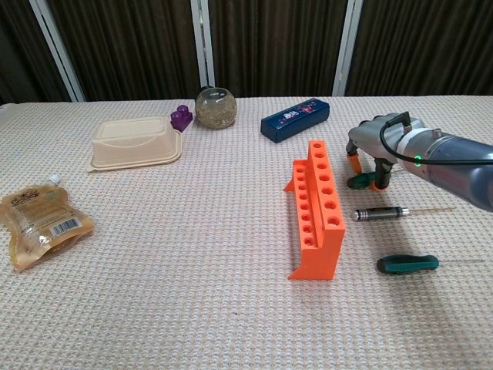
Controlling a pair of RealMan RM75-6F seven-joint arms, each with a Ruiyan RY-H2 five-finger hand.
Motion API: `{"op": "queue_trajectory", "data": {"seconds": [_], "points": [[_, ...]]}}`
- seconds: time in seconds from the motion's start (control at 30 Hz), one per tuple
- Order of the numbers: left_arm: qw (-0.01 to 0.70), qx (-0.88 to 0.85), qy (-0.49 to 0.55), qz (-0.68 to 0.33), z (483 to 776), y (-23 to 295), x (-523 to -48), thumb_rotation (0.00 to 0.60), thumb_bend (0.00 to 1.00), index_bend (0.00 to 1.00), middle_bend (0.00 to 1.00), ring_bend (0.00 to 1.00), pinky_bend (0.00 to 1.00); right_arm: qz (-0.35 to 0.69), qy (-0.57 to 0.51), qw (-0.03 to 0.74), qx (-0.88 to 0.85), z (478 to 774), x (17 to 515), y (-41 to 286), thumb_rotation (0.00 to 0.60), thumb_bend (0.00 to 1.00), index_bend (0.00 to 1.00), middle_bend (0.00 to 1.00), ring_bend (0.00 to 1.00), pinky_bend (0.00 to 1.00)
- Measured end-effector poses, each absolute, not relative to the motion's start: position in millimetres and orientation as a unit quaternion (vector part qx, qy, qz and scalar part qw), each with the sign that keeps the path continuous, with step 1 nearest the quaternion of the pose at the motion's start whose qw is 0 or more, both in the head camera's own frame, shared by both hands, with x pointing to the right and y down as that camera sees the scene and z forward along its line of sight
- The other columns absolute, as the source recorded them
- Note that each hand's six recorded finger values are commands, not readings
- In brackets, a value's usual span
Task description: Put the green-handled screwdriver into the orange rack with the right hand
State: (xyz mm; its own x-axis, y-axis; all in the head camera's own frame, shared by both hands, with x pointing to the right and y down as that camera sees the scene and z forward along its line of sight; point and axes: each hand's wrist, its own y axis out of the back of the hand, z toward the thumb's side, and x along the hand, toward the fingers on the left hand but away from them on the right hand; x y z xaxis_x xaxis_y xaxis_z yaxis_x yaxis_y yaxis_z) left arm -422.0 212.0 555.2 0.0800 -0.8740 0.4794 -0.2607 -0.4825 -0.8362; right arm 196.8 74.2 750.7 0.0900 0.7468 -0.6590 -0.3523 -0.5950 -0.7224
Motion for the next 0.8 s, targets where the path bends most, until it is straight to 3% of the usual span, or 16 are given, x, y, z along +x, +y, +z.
{"op": "queue_trajectory", "data": {"seconds": [0.53, 0.8], "points": [[0.280, -0.672, 0.421, -0.540, 557, 214, -429, 0.600, 0.32, 0.23, 0.00, 0.00, 0.00, 0.652, -0.164, 0.425, -0.606, 756, 188, 73, 0.600, 0.25, 0.58, 0.21, 0.00, 0.00], [0.281, -0.674, 0.423, -0.537, 557, 214, -430, 0.600, 0.32, 0.23, 0.00, 0.00, 0.00, 0.626, -0.219, 0.403, -0.630, 732, 192, 64, 0.600, 0.26, 0.61, 0.21, 0.00, 0.00]]}}
